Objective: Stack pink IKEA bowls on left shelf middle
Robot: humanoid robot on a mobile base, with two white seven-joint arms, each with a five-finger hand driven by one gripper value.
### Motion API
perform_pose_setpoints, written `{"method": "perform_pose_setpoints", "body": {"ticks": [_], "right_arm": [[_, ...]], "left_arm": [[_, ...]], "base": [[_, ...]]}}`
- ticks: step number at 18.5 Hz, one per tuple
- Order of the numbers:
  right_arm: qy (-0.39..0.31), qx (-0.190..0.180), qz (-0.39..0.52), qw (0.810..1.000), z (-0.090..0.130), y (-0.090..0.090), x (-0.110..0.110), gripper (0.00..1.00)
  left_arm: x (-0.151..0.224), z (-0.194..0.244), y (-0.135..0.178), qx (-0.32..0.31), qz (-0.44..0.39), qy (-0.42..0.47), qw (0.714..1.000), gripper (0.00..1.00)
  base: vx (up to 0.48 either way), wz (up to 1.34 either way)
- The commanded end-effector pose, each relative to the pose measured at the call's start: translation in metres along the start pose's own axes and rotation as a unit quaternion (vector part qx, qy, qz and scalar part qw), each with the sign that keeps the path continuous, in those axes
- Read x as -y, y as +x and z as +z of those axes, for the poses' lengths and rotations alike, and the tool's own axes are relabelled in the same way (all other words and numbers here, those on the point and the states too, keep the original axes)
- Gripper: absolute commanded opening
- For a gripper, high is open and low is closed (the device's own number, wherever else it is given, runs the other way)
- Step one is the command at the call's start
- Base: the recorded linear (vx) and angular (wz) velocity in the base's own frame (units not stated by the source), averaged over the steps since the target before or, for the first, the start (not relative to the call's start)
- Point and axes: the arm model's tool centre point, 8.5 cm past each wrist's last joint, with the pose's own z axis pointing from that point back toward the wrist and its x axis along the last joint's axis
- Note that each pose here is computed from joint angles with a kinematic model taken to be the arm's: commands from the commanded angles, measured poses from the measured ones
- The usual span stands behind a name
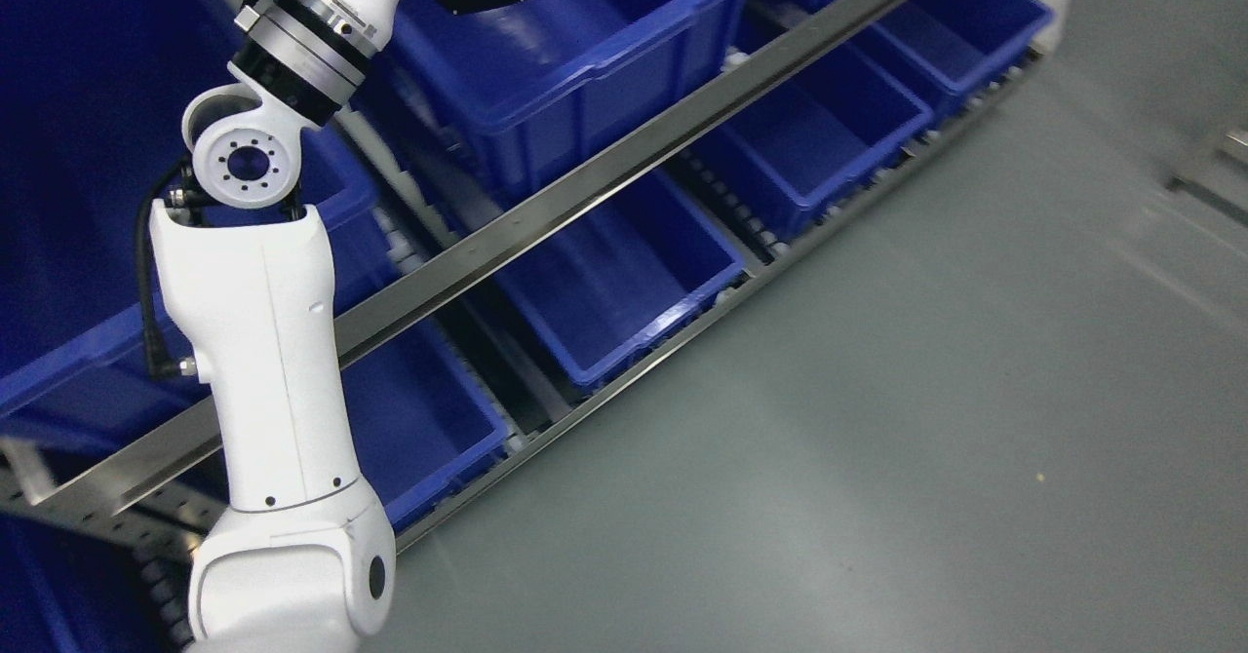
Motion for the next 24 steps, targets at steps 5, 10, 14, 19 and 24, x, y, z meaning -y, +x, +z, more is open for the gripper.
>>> {"method": "perform_pose_setpoints", "body": {"ticks": [5, 10, 14, 19, 24], "right_arm": [[-0.008, 0.0, 0.0, 1.0, 0.0, 0.0, 0.011, 1.0], [-0.008, 0.0, 0.0, 1.0, 0.0, 0.0, 0.011, 1.0], [-0.008, 0.0, 0.0, 1.0, 0.0, 0.0, 0.011, 1.0], [-0.008, 0.0, 0.0, 1.0, 0.0, 0.0, 0.011, 1.0], [-0.008, 0.0, 0.0, 1.0, 0.0, 0.0, 0.011, 1.0]], "left_arm": [[-0.006, -0.038, 0.01, 0.006, -0.04, -0.061, 0.997, 0.07], [0.006, -0.046, -0.007, -0.011, -0.018, -0.093, 0.995, 0.08], [0.002, -0.084, 0.007, 0.009, -0.036, -0.132, 0.991, 0.08], [0.001, -0.118, -0.006, -0.011, -0.027, -0.173, 0.984, 0.08], [0.026, -0.133, 0.002, -0.028, -0.029, -0.186, 0.982, 0.08]], "base": [[-0.015, 1.1], [0.04, 0.67], [0.019, 0.23], [0.006, 0.03], [-0.003, -0.02]]}}
